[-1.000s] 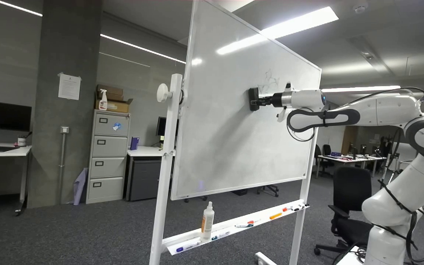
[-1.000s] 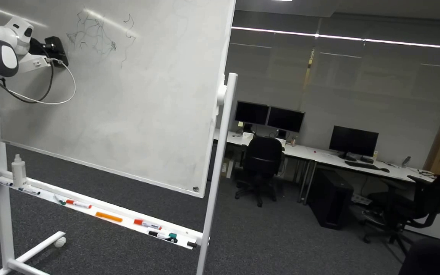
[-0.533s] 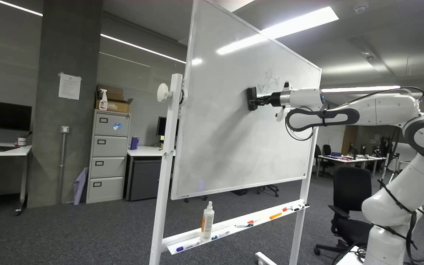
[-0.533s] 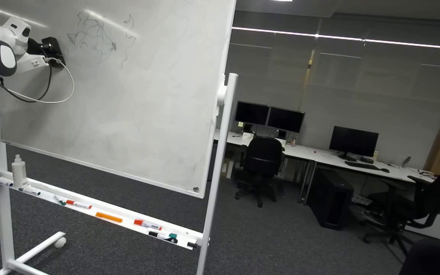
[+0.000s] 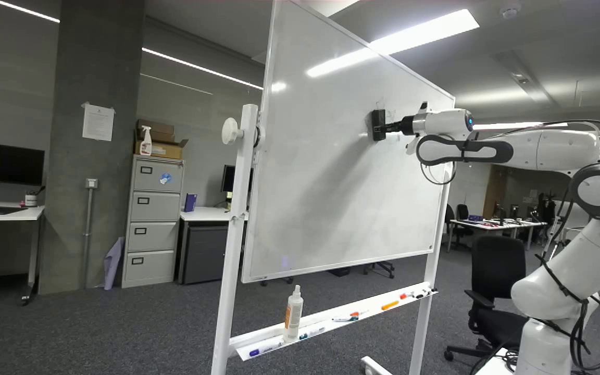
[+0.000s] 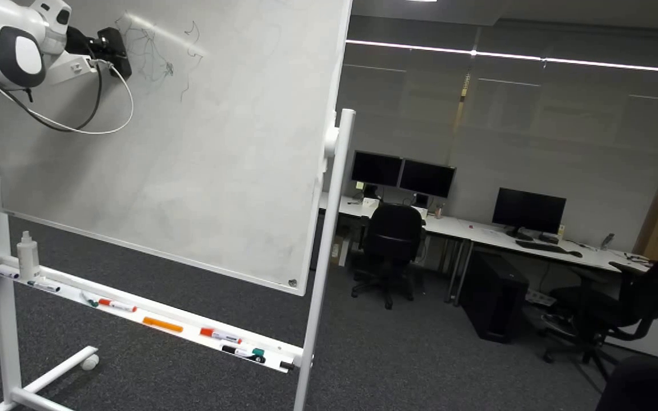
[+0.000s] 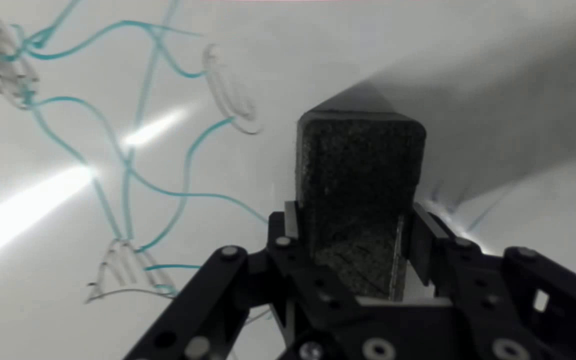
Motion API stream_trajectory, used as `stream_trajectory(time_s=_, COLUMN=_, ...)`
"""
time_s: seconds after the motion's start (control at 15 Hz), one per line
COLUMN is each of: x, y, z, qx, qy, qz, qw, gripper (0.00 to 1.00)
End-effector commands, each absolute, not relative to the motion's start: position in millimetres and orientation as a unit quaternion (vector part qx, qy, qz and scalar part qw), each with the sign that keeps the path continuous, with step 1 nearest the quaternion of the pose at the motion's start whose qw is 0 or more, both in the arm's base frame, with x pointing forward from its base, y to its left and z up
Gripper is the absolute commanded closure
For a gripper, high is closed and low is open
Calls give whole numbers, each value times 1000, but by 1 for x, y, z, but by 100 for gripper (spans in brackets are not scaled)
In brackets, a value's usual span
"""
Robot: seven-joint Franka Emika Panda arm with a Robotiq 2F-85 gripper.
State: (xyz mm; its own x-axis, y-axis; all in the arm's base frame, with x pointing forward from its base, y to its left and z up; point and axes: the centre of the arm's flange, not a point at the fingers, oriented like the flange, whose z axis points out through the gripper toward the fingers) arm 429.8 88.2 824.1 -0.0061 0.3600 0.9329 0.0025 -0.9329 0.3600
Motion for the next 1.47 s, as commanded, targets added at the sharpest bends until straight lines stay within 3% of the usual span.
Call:
stream_trajectory(time_s=0.0, x=440, y=41, z=848, qx=689, qy=98, qz=704, qw=142, gripper=70)
stream_trajectory(time_s=0.53, x=453, y=60, z=846, qx=688, qy=127, qz=704, qw=123, gripper=70)
stream_trajectory(time_s=1.4, x=460, y=205, z=797, qx=694, qy=293, qz=647, qw=122, gripper=70)
